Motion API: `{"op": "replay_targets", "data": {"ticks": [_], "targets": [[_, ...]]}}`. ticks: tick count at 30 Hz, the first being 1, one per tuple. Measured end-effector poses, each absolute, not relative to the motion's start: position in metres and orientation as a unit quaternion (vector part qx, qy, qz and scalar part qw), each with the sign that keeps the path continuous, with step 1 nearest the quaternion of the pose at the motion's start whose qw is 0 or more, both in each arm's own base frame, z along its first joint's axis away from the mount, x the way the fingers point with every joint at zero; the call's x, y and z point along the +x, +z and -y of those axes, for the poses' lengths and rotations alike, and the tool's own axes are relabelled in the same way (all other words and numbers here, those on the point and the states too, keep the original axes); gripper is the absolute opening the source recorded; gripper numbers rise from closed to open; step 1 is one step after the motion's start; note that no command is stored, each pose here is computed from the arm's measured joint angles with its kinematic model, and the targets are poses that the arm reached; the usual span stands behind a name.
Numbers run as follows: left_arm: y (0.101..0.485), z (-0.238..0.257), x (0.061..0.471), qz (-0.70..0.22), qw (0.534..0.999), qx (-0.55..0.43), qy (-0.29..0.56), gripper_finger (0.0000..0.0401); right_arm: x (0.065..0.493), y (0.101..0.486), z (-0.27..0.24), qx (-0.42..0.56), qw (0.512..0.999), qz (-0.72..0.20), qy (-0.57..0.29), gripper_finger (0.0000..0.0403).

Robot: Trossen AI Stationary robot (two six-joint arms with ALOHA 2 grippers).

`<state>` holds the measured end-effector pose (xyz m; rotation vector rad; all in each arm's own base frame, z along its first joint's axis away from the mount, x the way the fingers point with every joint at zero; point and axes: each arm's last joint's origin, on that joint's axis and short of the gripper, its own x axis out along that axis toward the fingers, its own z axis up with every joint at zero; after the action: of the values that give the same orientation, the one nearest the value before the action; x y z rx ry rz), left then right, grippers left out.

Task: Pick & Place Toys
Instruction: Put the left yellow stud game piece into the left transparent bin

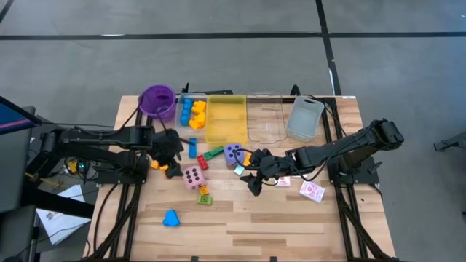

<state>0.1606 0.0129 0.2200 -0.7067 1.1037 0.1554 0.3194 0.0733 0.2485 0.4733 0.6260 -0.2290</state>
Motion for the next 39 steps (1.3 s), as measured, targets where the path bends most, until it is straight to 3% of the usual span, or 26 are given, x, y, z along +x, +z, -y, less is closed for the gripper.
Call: {"op": "replay_targets", "data": {"ticks": [14, 34, 39], "targets": [[0.202, -0.017, 0.152, -0.619, 0.753, -0.180, 0.131, 0.0305, 0.318, 0.247, -0.073, 0.215, 0.917, -0.317, -0.112, 0.0235], [0.167, -0.023, 0.168, -0.717, 0.647, -0.150, 0.213, 0.0305, 0.317, 0.245, -0.072, 0.212, 0.915, -0.325, -0.115, 0.0235], [0.167, -0.026, 0.173, -0.717, 0.641, -0.131, 0.241, 0.0305, 0.317, 0.245, -0.072, 0.211, 0.914, -0.326, -0.115, 0.0235]]}}
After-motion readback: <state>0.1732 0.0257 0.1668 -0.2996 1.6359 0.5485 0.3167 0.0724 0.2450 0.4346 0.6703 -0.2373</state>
